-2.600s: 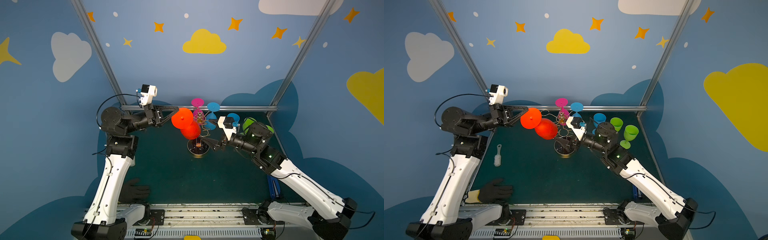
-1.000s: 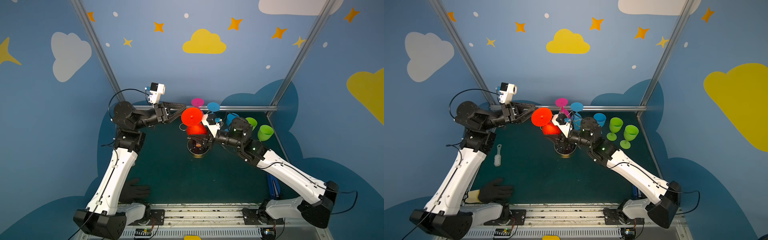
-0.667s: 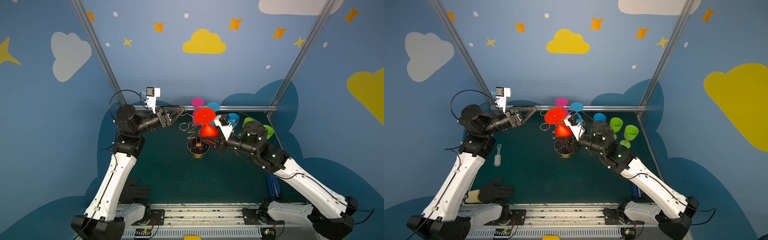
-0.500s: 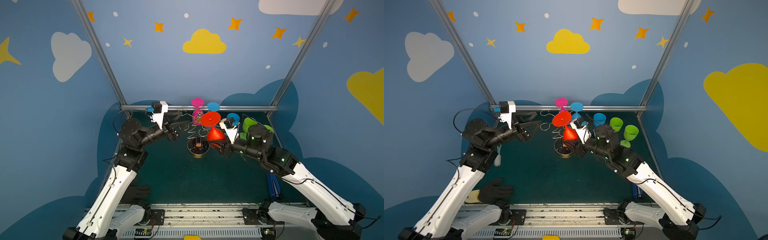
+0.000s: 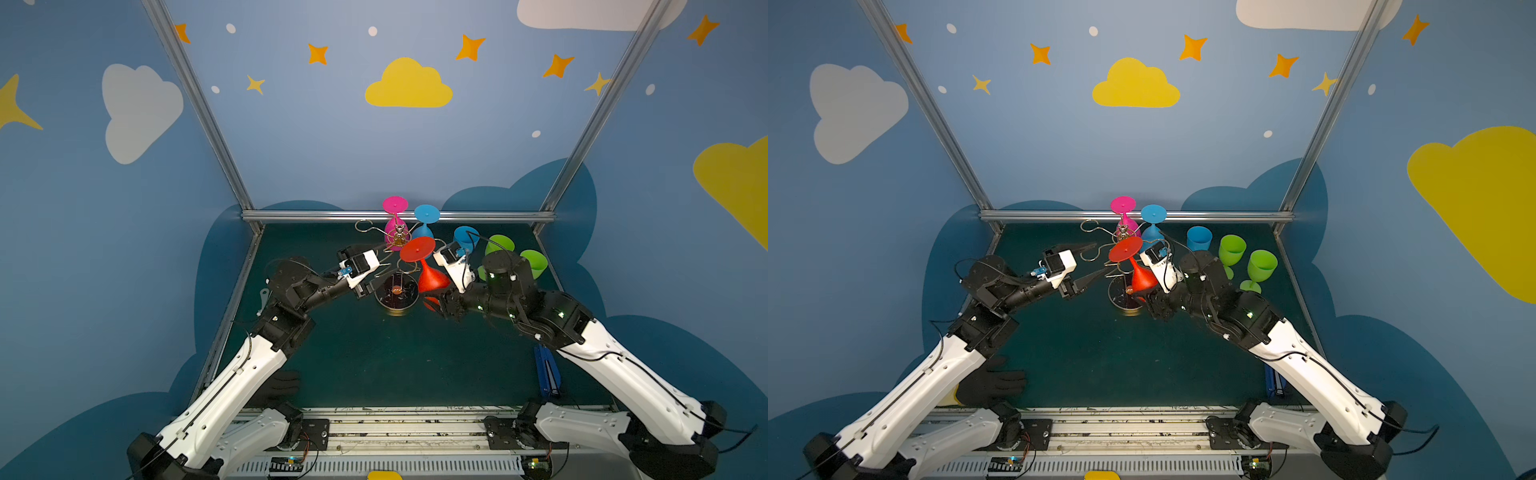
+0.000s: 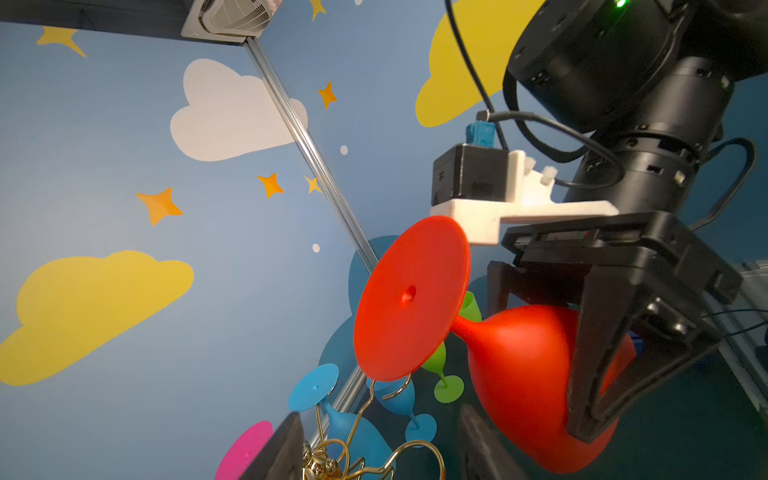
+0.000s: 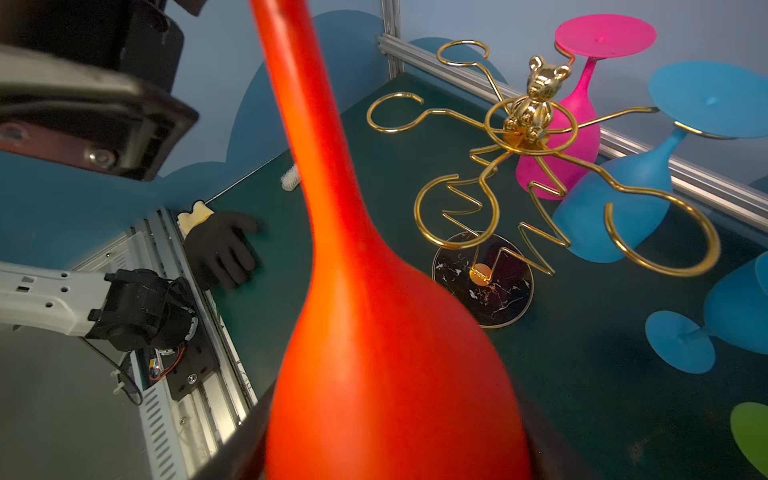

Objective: Take the wine glass off the wine glass rack

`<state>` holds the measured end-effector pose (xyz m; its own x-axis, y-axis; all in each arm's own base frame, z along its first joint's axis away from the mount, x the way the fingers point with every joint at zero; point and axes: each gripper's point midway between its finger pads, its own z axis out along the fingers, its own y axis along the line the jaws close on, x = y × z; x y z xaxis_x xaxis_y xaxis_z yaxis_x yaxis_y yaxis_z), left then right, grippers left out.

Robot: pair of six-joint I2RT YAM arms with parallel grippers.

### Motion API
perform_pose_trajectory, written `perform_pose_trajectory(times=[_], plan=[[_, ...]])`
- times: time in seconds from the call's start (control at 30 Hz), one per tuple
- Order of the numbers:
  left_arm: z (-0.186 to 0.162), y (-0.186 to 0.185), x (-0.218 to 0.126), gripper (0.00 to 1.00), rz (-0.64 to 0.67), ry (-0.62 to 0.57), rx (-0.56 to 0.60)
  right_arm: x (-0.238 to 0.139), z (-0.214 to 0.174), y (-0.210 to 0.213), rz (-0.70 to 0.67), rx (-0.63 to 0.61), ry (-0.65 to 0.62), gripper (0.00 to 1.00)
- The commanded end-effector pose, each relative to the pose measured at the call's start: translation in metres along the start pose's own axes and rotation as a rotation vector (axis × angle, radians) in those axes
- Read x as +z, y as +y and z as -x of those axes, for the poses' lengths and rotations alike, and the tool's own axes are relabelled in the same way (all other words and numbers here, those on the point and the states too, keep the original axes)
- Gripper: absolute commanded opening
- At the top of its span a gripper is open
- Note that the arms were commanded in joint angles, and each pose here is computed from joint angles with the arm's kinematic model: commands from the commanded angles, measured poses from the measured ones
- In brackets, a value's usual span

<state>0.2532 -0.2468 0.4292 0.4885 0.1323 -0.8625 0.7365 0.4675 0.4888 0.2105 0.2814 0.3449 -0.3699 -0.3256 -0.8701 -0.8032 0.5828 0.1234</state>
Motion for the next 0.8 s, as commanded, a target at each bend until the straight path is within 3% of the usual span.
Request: perform_pose_trajectory(times=[0.0,0.4,0.77], plan=[[0.012,0.004,0.002,0.57,0.017,-0.029,0.071,-0.002,0.015,0.01,0.052,0.01,-0.029,0.23],[0.005,-0.002,0.011,0.46,-0.016,-0.011,0.063,0.014,0.008,0.028,0.129,0.036,0.019,0.18],[0.002,0.004,0.011,0.19,0.023,0.005,0.066,0.017,0.004,0.029,0.128,0.054,0.042,0.23]])
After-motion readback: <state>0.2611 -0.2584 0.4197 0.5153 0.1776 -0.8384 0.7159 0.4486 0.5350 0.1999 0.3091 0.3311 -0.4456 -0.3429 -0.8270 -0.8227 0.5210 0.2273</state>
